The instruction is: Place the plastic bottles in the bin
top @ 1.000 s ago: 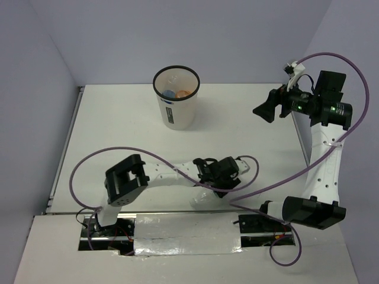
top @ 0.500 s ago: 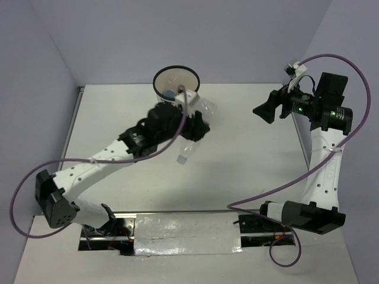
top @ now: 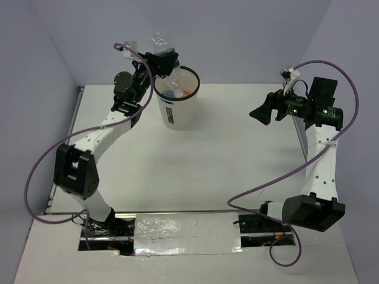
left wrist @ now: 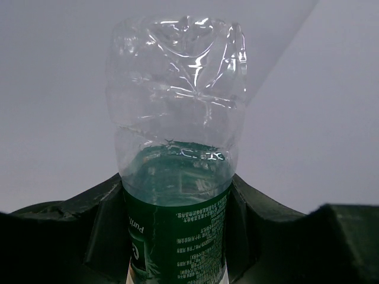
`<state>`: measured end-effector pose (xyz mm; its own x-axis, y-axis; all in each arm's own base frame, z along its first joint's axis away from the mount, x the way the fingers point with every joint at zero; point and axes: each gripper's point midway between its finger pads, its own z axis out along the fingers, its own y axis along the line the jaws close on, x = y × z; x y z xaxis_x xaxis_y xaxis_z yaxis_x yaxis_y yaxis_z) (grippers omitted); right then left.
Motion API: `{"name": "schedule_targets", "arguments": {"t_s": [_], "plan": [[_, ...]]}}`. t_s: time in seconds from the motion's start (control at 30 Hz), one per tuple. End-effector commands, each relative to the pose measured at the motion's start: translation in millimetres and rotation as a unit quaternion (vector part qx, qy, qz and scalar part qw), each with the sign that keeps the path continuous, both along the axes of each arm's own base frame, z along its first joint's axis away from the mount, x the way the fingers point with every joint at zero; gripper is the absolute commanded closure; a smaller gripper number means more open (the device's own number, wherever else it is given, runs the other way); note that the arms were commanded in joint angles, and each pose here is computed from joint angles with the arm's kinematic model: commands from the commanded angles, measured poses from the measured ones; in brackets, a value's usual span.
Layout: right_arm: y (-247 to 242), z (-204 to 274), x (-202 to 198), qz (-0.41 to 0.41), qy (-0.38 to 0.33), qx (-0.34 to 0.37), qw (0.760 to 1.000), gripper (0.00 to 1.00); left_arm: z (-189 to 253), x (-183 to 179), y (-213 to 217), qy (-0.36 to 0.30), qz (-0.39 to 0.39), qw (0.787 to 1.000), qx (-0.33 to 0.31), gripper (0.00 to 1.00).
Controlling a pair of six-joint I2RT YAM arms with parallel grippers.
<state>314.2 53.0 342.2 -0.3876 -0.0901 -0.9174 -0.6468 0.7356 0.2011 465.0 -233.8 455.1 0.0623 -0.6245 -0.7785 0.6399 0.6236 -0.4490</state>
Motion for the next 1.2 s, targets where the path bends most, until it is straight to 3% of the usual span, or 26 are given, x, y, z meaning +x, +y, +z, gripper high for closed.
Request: {"name": "schedule_targets", "arguments": {"t_s": [0.0,0.2,0.47,0.7,0.97,1.17], "plan": [[11.0,6.0,-3.1,0.019,-0.030,0.006,0.999,0.00,44.2,5.1,8.3,-0.084,-0.046,0.990,-0.107,0.82],[18.8,-7.0,1.6,0.033,-0.017,0.009,0.999,0.00,33.0,53.1,6.3,-0.109,-0.037,0.985,-0.132,0.84],[22.7,-14.9,5.7,0.040,-0.009,0.020,0.999,0.00,-20.4,95.0,-11.0,-0.078,-0.005,0.996,-0.043,0.77],[27.3,-16.0,9.1,0.045,-0.009,0.028,0.999,0.00,-51.6,110.3,-33.7,-0.068,0.006,0.997,0.034,0.66],[29.8,-19.4,8.0,0.049,-0.008,0.025,0.998,0.00,-71.1,120.8,-50.6,-0.068,0.007,0.997,0.045,0.59],[29.9,-20.2,5.4,0.050,-0.009,0.022,0.998,0.00,-98.7,121.0,-62.7,-0.054,0.009,0.995,0.085,0.47]]}}
